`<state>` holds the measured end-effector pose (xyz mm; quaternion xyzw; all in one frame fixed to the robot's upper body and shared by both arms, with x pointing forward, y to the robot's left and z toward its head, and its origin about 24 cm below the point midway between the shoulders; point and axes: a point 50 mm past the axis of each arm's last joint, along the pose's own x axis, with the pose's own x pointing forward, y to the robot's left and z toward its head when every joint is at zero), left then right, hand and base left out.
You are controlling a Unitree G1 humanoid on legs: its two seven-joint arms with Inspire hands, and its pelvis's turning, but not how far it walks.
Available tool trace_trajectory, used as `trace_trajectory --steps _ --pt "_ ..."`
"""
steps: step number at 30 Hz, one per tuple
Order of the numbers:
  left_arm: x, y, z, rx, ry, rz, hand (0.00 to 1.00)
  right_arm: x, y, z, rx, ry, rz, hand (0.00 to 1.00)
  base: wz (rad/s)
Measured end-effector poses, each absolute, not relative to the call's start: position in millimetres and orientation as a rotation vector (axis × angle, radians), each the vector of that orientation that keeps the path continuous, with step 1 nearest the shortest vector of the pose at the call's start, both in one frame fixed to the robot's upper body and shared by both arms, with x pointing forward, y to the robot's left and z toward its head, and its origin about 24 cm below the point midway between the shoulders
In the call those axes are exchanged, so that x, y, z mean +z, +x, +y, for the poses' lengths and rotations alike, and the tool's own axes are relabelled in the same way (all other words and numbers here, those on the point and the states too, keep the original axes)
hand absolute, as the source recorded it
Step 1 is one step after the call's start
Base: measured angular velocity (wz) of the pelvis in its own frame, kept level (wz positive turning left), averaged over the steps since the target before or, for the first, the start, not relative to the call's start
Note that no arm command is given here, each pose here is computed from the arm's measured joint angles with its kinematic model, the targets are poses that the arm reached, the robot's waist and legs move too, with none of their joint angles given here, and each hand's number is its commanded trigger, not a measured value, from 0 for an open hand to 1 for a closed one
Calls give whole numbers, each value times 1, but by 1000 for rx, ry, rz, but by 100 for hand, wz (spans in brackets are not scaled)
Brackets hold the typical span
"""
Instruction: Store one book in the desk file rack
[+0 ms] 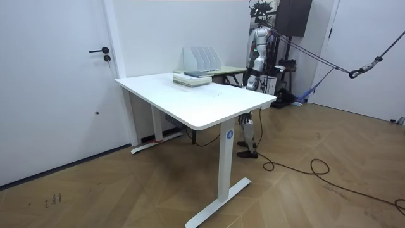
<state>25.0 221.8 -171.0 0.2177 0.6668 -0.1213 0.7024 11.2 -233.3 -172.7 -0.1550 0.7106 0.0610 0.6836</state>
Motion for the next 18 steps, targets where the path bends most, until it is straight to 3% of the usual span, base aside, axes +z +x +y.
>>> trace_trajectory --steps 10,13,18 --pt "-150 100 205 -461 923 1087 0 -172 35 -234 205 -471 1497 0 0" --pt "-140 121 191 -516 991 945 0 -171 45 -234 218 -493 1461 0 0" --pt "-123 152 141 -642 1030 673 0 -170 52 -232 251 -530 1424 0 -4"
